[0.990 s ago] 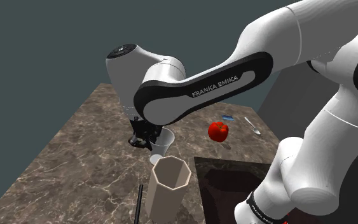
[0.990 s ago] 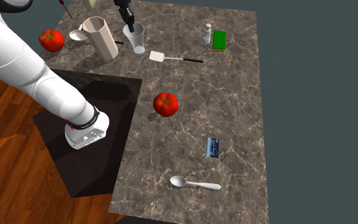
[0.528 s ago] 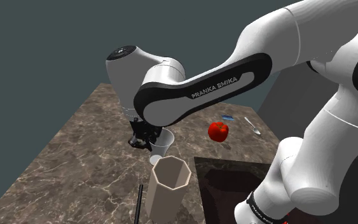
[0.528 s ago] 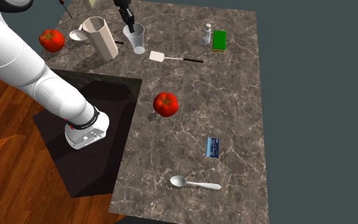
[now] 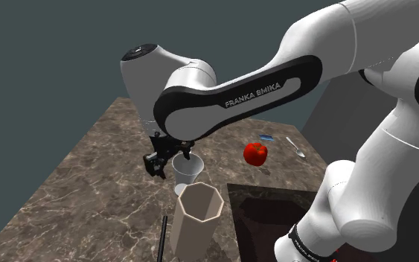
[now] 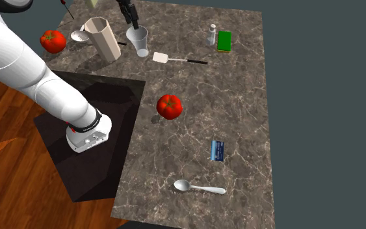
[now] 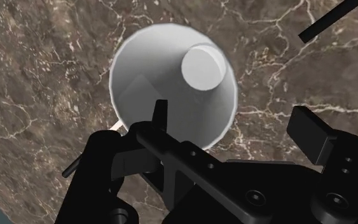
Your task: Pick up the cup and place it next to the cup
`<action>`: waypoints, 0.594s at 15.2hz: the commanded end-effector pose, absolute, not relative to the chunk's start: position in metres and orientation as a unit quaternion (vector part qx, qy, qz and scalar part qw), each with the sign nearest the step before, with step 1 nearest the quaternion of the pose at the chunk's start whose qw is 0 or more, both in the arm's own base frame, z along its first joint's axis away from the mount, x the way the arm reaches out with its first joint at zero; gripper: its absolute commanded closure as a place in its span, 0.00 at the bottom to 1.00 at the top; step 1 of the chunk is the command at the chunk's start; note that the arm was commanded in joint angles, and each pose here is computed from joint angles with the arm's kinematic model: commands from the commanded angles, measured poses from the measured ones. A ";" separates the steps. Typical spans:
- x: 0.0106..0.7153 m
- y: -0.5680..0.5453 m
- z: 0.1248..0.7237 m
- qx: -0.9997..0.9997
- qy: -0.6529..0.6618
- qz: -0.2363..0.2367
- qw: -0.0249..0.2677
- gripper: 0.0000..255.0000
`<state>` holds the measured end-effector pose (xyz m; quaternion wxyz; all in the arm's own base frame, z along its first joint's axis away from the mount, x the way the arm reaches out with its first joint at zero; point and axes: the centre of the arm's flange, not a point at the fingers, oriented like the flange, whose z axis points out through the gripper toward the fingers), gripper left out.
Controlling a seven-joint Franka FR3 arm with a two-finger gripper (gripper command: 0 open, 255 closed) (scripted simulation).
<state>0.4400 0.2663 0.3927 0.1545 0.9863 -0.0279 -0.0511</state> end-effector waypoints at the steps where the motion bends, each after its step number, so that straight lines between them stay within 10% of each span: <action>1: 0.442 0.273 0.414 0.986 -0.028 -0.052 0.155 0.00; 9: 0.443 0.277 0.424 0.986 -0.028 -0.052 0.155 0.00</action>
